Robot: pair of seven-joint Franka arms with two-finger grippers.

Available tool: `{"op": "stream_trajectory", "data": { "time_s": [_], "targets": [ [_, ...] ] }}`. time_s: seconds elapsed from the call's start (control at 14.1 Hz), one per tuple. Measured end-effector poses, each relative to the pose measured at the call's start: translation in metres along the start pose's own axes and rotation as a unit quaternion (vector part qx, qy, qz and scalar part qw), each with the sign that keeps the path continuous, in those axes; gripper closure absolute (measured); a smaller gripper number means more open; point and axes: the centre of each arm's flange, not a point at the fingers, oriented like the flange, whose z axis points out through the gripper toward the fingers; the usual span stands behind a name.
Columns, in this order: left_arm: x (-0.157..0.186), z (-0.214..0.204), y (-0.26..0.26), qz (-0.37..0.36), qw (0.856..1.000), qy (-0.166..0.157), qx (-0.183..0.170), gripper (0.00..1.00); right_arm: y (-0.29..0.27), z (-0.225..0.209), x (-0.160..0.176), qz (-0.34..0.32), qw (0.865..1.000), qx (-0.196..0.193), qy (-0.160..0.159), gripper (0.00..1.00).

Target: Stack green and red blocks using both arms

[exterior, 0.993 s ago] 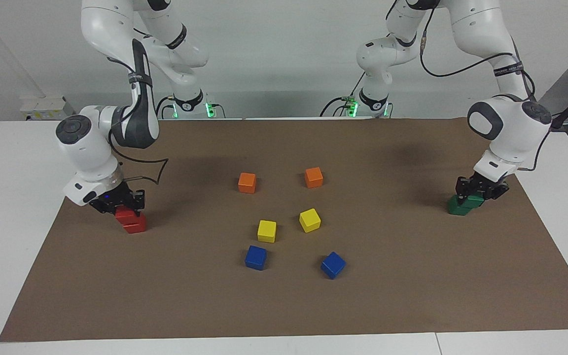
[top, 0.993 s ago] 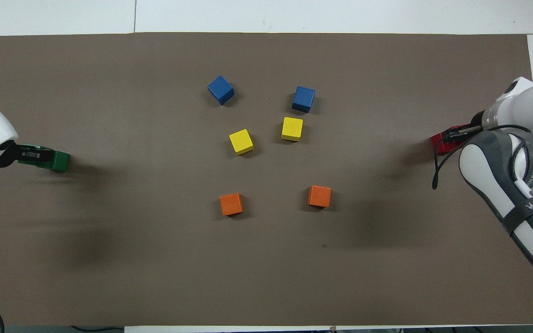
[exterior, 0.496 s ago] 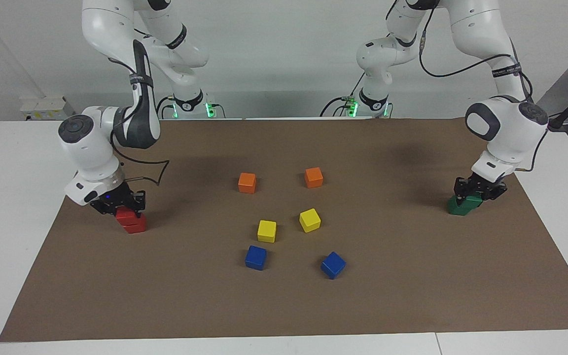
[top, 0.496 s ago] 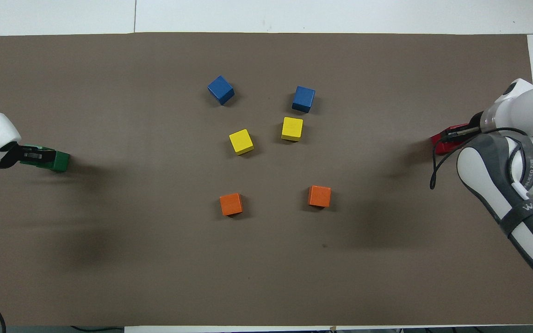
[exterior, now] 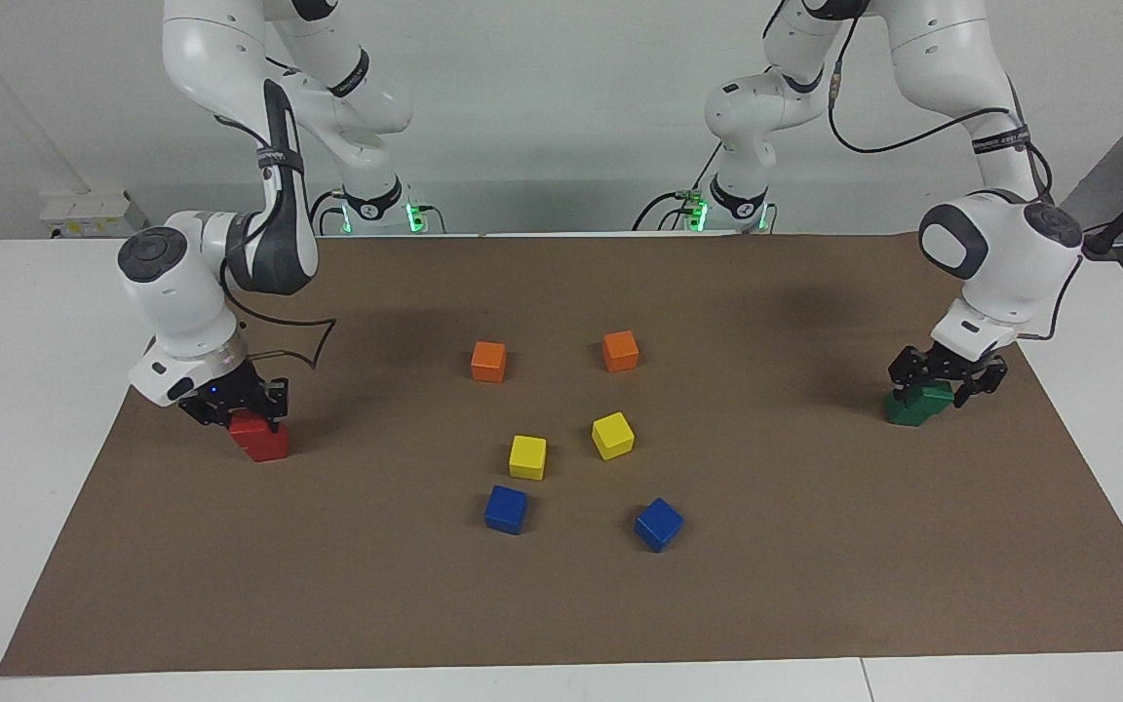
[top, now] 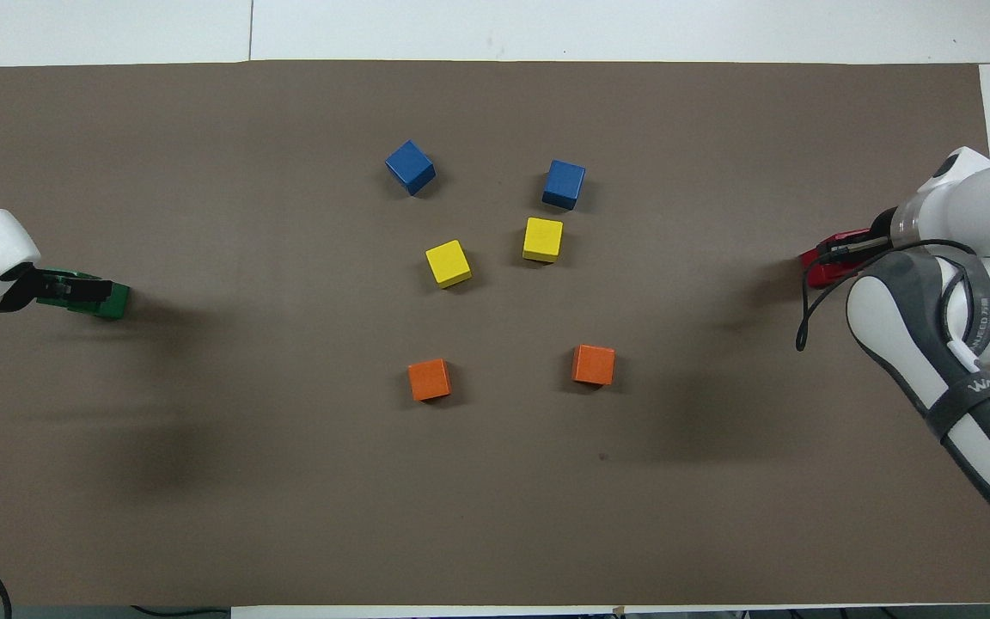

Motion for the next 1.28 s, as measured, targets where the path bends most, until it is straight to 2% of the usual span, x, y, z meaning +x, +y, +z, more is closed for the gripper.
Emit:
{"op": "stream_trajectory", "data": {
  "time_s": [0.28, 0.71, 0.99, 1.28],
  "targets": [
    [0.012, -0.016, -0.003, 0.003, 1.000, 0.003, 0.000, 0.00, 0.001, 0.003, -0.003, 0.001, 1.000, 0.001, -0.003, 0.45],
    [0.055, -0.098, 0.008, 0.015, 1.000, -0.010, -0.017, 0.00, 0.003, 0.006, -0.005, 0.004, 1.000, 0.002, -0.006, 0.45],
    [0.070, -0.142, 0.048, -0.089, 0.996, -0.010, -0.021, 0.00, 0.003, 0.007, -0.005, 0.004, 1.000, 0.000, 0.003, 0.45],
    [0.061, -0.204, 0.088, -0.118, 0.993, -0.018, -0.022, 0.00, 0.003, 0.007, -0.006, 0.004, 1.000, -0.001, 0.008, 0.45]
  ]
}}
